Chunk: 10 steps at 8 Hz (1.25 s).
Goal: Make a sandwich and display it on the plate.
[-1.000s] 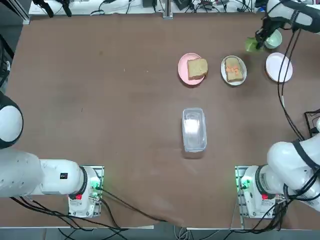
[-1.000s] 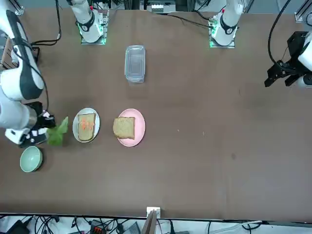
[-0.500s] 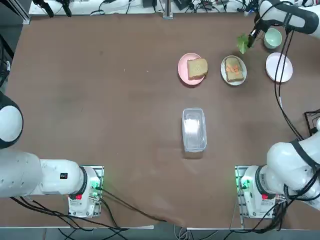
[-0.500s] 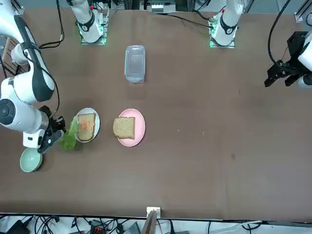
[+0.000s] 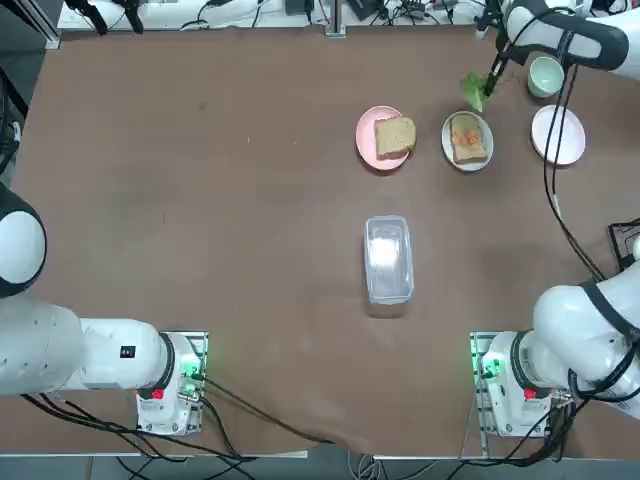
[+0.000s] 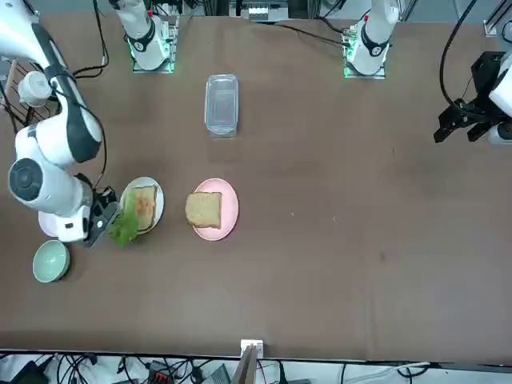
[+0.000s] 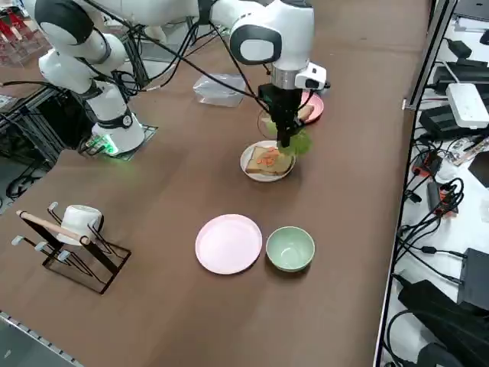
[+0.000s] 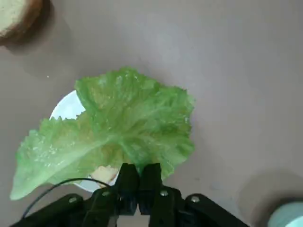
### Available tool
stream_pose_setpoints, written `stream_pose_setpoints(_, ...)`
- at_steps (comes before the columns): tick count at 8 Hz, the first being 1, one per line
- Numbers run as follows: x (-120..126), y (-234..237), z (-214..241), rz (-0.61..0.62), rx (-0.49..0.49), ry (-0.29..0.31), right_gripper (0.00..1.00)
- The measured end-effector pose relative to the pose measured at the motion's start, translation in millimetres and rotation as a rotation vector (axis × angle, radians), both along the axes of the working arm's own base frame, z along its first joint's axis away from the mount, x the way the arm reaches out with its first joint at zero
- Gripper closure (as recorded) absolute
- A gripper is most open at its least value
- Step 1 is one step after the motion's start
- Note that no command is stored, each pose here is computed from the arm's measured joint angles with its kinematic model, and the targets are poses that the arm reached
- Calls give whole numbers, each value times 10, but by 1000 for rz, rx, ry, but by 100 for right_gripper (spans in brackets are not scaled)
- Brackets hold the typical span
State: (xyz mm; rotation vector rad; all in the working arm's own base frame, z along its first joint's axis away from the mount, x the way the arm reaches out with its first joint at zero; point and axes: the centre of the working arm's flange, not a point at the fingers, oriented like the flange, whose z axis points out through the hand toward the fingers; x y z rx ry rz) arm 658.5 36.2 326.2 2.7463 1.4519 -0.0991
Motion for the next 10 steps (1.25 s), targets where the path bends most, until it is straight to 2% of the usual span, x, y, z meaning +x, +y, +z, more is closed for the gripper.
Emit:
stream_pose_setpoints(2, -229, 15, -180, 42, 11, -79, 96)
stream_pose_setpoints(4, -484, -202, -417, 68, 24, -114, 96)
stream_pose_setpoints(10, -604, -119, -624, 126, 22, -99, 96)
